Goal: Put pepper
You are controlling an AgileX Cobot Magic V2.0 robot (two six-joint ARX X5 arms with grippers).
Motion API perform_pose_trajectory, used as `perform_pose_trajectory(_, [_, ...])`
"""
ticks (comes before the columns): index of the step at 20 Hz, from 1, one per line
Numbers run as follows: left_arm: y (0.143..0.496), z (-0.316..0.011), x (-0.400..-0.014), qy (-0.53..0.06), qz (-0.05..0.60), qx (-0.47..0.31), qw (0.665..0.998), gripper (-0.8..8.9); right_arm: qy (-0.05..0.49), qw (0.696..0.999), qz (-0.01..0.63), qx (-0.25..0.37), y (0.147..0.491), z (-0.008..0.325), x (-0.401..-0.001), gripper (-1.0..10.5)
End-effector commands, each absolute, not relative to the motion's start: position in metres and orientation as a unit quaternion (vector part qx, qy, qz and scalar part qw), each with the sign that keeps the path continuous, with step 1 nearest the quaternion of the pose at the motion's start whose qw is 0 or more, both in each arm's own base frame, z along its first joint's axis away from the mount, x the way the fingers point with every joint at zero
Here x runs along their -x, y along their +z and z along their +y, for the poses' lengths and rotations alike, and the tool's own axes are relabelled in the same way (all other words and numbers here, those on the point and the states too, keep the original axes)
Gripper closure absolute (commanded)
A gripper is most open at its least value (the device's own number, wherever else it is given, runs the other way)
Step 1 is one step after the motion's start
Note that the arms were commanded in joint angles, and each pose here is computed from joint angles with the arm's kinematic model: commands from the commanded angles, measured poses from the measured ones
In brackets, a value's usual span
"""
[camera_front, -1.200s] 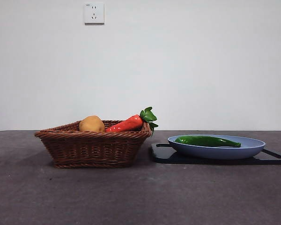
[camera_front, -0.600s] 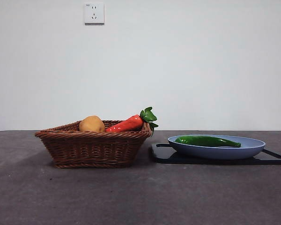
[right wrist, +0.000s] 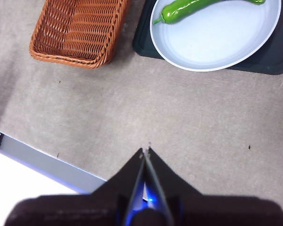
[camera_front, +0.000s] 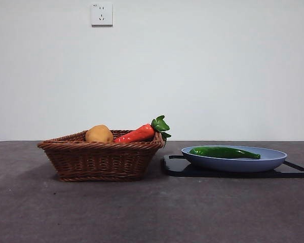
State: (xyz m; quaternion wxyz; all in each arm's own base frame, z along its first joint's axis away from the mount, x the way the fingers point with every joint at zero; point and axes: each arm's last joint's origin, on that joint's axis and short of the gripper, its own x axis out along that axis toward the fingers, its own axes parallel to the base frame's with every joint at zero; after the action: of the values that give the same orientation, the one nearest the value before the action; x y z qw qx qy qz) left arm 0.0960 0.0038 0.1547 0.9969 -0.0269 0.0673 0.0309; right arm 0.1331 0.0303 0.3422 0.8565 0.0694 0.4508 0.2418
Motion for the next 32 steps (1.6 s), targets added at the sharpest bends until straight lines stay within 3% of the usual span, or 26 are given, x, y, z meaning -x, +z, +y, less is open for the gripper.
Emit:
perform_pose_trajectory(1, [0.148, 0.004, -0.096, 0.031, 0.087, 0.030, 0.995, 8.05, 0.244, 0.861, 0.442, -0.064, 0.347, 0.031, -0.135, 9.4])
perform_pose_trajectory(17, [0.151, 0.004, -0.096, 0.031, 0.071, 0.030, 0.997, 8.05, 0.250, 0.863, 0.437, -0.052, 0.347, 0.031, -0.135, 9.4])
perform_pose_trajectory(20, [0.151, 0.004, -0.096, 0.031, 0.072, 0.030, 0.996, 8.05, 0.233, 0.897, 0.375, -0.021, 0.355, 0.026, -0.132, 9.4])
perform_pose_trajectory(24, [0.151, 0.004, -0.096, 0.031, 0.071, 0.030, 0.997, 8.05, 0.197, 0.953, 0.230, -0.021, 0.350, 0.017, -0.114, 9.4])
perform_pose_trajectory(28, [0.151, 0.004, -0.096, 0.031, 0.071, 0.030, 0.997, 8.05, 0.172, 0.977, 0.124, -0.008, 0.301, 0.011, -0.104, 9.4])
perform_pose_trajectory(32, [0.151, 0.004, -0.096, 0.031, 0.071, 0.030, 0.997, 8.05, 0.118, 0.991, 0.066, -0.016, 0.246, 0.008, -0.101, 9.4])
